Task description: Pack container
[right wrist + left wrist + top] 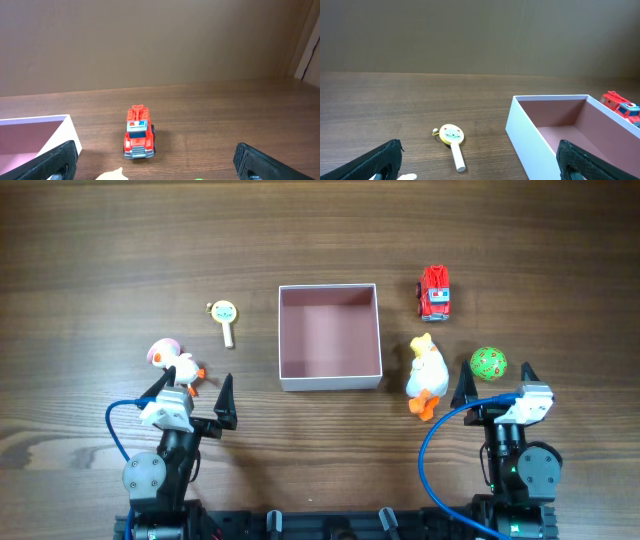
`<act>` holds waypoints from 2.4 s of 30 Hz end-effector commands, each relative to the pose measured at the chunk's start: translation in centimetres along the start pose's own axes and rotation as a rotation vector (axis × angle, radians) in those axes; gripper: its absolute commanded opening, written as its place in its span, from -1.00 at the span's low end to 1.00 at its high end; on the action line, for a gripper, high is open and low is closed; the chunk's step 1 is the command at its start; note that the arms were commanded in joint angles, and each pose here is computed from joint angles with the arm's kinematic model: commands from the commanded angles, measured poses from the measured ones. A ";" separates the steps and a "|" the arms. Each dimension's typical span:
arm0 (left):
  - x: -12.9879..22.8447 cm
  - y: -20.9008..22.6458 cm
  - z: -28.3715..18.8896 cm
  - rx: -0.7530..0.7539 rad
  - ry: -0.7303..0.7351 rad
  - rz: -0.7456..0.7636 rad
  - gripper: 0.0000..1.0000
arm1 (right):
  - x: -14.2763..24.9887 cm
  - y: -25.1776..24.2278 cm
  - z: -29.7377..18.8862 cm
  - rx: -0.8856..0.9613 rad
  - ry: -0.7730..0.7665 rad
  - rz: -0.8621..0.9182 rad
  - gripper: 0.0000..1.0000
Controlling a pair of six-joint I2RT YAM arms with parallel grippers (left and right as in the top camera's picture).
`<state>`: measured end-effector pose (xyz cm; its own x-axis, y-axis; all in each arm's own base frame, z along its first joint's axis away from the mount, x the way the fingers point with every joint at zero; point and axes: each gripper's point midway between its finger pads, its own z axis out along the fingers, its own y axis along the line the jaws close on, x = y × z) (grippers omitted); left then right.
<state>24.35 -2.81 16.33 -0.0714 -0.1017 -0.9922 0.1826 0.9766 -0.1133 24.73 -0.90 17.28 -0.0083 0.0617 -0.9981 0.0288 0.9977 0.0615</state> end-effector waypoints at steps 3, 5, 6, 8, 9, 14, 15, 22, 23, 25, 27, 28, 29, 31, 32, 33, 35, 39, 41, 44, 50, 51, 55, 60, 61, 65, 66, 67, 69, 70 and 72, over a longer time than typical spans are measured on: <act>0.2 0.0 0.0 0.001 0.002 -0.006 0.99 | 0.0 0.5 0.0 -0.025 0.000 -0.009 1.00; 0.2 0.0 0.0 0.001 0.002 -0.006 1.00 | 0.0 0.5 0.0 -0.025 0.000 -0.008 0.99; 0.2 0.0 0.0 0.001 0.002 -0.006 1.00 | 0.0 0.5 0.0 -0.025 0.000 -0.009 1.00; 0.2 0.0 0.0 0.001 0.002 -0.006 1.00 | 0.0 0.5 0.0 -0.025 0.000 -0.008 0.99; 0.2 0.0 0.0 0.001 0.002 -0.006 0.99 | 0.0 0.5 0.0 -0.025 0.000 -0.009 1.00; 0.2 0.0 0.0 0.001 0.002 -0.006 0.99 | -0.1 0.0 0.0 0.001 -0.005 -0.021 1.00; 0.2 0.0 0.0 0.001 0.002 -0.006 1.00 | -0.1 0.0 0.0 0.001 -0.005 -0.020 0.99; 0.2 0.0 0.0 0.001 0.002 -0.006 0.99 | -0.3 0.9 0.0 -0.049 -0.006 0.235 1.00; 0.2 0.0 0.0 0.001 0.002 -0.006 1.00 | -0.8 0.9 0.0 -0.054 -0.025 0.290 0.99; 0.2 0.0 0.0 0.001 0.002 -0.006 0.99 | -1.8 1.0 -0.1 -0.064 -0.061 0.375 1.00; 0.2 0.0 0.0 0.001 0.002 -0.006 1.00 | -3.5 1.1 -0.3 -0.086 -0.128 0.442 1.00; 0.2 0.0 0.0 0.001 0.002 -0.006 1.00 | -4.8 1.1 -0.5 -0.103 -0.182 0.461 0.99; 0.2 0.0 0.0 0.001 0.002 -0.006 0.99 | -6.8 1.2 -1.0 -0.125 -0.262 0.470 0.99; 0.2 0.0 0.0 0.001 0.002 -0.006 0.99 | -9.6 1.1 -2.0 -0.144 -0.383 0.468 1.00; 0.2 0.0 0.0 0.001 0.002 -0.006 1.00 | -10.8 0.9 -2.5 -0.147 -0.438 0.467 0.99; 0.2 0.0 0.0 0.001 0.002 -0.006 0.99 | -11.6 0.7 -2.9 -0.144 -0.471 0.469 1.00; 0.2 0.0 0.0 0.001 0.002 -0.006 0.99 | -12.6 0.7 -3.2 -0.146 -0.492 0.470 0.99; 0.2 0.0 0.0 0.001 0.002 -0.006 0.99 | -15.5 0.9 -3.9 -0.172 -0.526 0.518 1.00; 0.2 0.0 0.0 0.001 0.002 -0.006 1.00 | -17.5 1.0 -4.0 -0.174 -0.539 0.513 0.99; 0.2 0.0 0.0 0.001 0.002 -0.006 0.99 | -20.6 2.0 -3.2 -0.192 -0.522 0.417 1.00; 0.2 0.0 0.0 0.001 0.002 -0.006 1.00 | -24.7 5.7 2.0 -0.322 -0.384 0.191 0.99; 0.2 0.0 0.0 0.001 0.002 -0.006 0.99 | -25.0 6.2 3.2 -0.343 -0.350 0.171 1.00; 0.2 0.0 0.0 0.001 0.002 -0.006 0.99 | -25.3 6.8 9.5 -0.350 -0.142 0.187 1.00; 0.2 0.0 0.0 0.001 0.002 -0.006 0.99 | -23.3 6.6 14.7 -0.314 0.076 0.177 0.99; 0.2 0.0 0.0 0.001 0.002 -0.006 1.00 | -22.5 6.6 15.6 -0.309 0.120 0.144 1.00; 0.2 0.0 0.0 0.001 0.002 -0.006 1.00 | -19.1 6.2 18.1 -0.285 0.291 0.106 0.99; 0.2 0.0 0.0 0.001 0.002 -0.006 1.00 | -18.5 6.2 18.4 -0.282 0.318 0.111 1.00; 0.2 0.0 0.0 0.001 0.002 -0.006 0.99 | -17.8 6.2 18.7 -0.281 0.347 0.116 0.99; 0.2 0.0 0.0 0.001 0.002 -0.006 0.99 | -16.0 6.1 19.0 -0.274 0.407 0.126 0.99; 0.2 0.0 0.0 0.001 0.002 -0.006 0.99 | -15.0 6.0 19.0 -0.268 0.440 0.128 1.00; 0.2 0.0 0.0 0.001 0.002 -0.006 1.00 | -13.0 5.6 18.6 -0.247 0.519 0.120 0.99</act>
<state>24.36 -2.80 16.31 -0.0725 -0.1018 -0.9922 0.1821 0.9767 -0.1135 43.62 3.01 31.07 -0.4759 0.1611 -0.8646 -0.1592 0.9511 0.2649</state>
